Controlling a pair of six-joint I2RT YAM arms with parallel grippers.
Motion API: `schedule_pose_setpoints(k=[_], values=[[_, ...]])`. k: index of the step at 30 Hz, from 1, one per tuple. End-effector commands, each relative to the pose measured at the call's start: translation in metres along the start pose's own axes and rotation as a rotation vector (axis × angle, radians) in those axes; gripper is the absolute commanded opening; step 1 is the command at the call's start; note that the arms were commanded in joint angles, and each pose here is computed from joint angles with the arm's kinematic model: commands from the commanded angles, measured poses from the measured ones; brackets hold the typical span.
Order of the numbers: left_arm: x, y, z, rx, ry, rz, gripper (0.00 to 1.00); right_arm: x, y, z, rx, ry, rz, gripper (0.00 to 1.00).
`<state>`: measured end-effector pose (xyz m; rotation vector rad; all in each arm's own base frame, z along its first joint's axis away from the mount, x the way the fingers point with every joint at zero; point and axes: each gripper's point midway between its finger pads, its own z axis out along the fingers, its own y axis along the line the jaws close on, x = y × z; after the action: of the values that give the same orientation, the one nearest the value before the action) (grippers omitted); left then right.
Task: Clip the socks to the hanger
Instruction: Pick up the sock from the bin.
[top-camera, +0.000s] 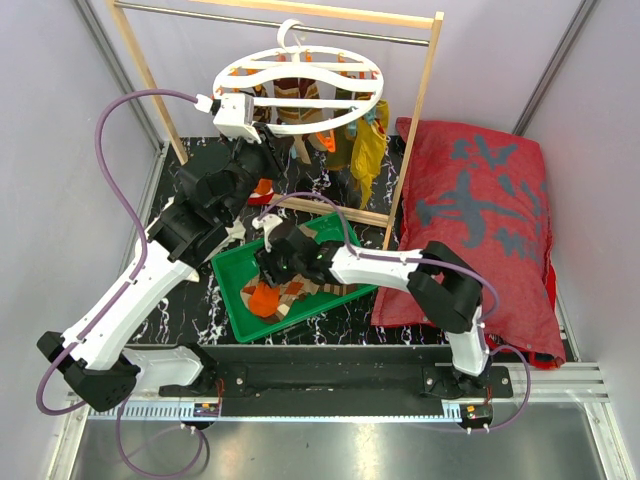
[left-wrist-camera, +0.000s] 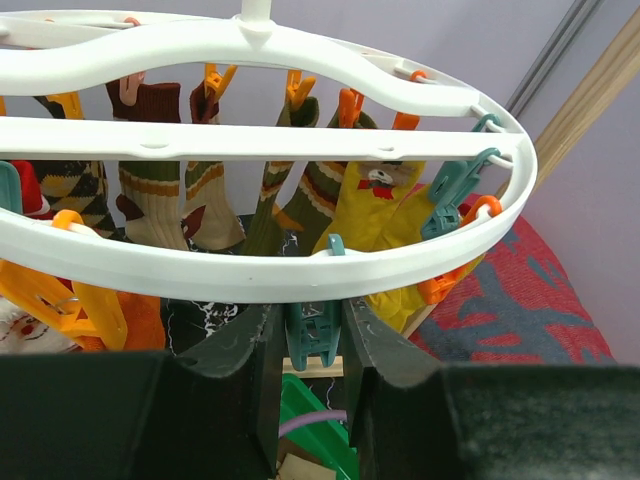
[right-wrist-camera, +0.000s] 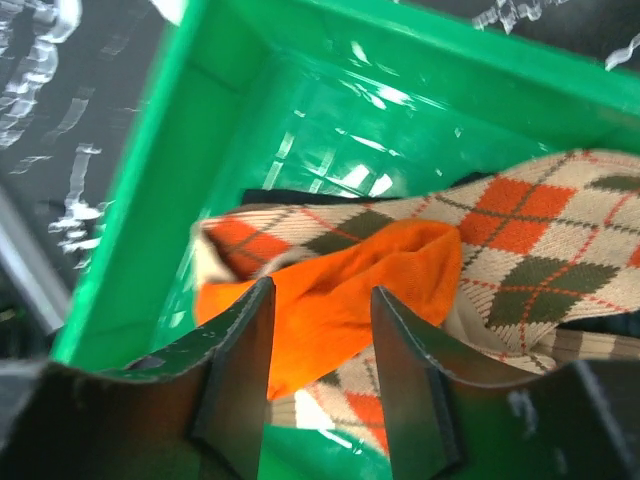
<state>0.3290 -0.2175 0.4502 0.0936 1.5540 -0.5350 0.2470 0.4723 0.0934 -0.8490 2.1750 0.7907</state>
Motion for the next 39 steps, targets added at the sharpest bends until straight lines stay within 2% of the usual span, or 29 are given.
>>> schedule_pose_setpoints(k=[1, 6, 7, 10, 13, 19, 23, 25, 26, 28, 29, 39], values=[[-0.018, -0.002, -0.003, -0.002, -0.040, -0.016, 0.01, 0.020, -0.025, 0.014, 0.172, 0.067, 0.050, 0.49], [-0.013, -0.002, -0.002, 0.001, -0.029, -0.022, 0.01, 0.035, -0.039, 0.014, 0.227, 0.103, 0.032, 0.40], [-0.015, -0.003, -0.003, 0.006, -0.032, -0.023, 0.01, 0.035, -0.037, 0.014, 0.213, 0.106, 0.026, 0.31], [-0.016, -0.004, -0.003, 0.007, -0.033, -0.024, 0.01, 0.022, -0.029, 0.001, 0.180, 0.074, -0.006, 0.12], [-0.018, -0.004, -0.005, 0.008, -0.039, -0.025, 0.01, -0.003, -0.021, -0.020, 0.144, -0.006, -0.052, 0.00], [-0.024, -0.006, -0.007, 0.019, -0.051, -0.029, 0.01, -0.043, -0.011, -0.063, 0.097, -0.148, -0.142, 0.00], [-0.027, -0.008, -0.009, 0.026, -0.055, -0.034, 0.01, -0.078, -0.007, -0.099, 0.065, -0.317, -0.235, 0.00], [-0.030, -0.009, -0.010, 0.033, -0.061, -0.038, 0.01, -0.078, -0.013, -0.108, 0.079, -0.351, -0.293, 0.00], [-0.032, -0.009, -0.012, 0.036, -0.066, -0.038, 0.01, -0.095, -0.015, -0.124, 0.084, -0.428, -0.308, 0.00], [-0.034, -0.010, -0.013, 0.042, -0.071, -0.044, 0.01, -0.095, -0.024, -0.132, 0.090, -0.461, -0.327, 0.00], [-0.034, -0.010, -0.014, 0.044, -0.070, -0.044, 0.01, -0.111, -0.028, -0.149, 0.102, -0.531, -0.344, 0.00], [-0.037, -0.022, -0.018, 0.107, -0.076, -0.092, 0.01, -0.177, -0.061, -0.232, 0.211, -0.841, -0.340, 0.00]])
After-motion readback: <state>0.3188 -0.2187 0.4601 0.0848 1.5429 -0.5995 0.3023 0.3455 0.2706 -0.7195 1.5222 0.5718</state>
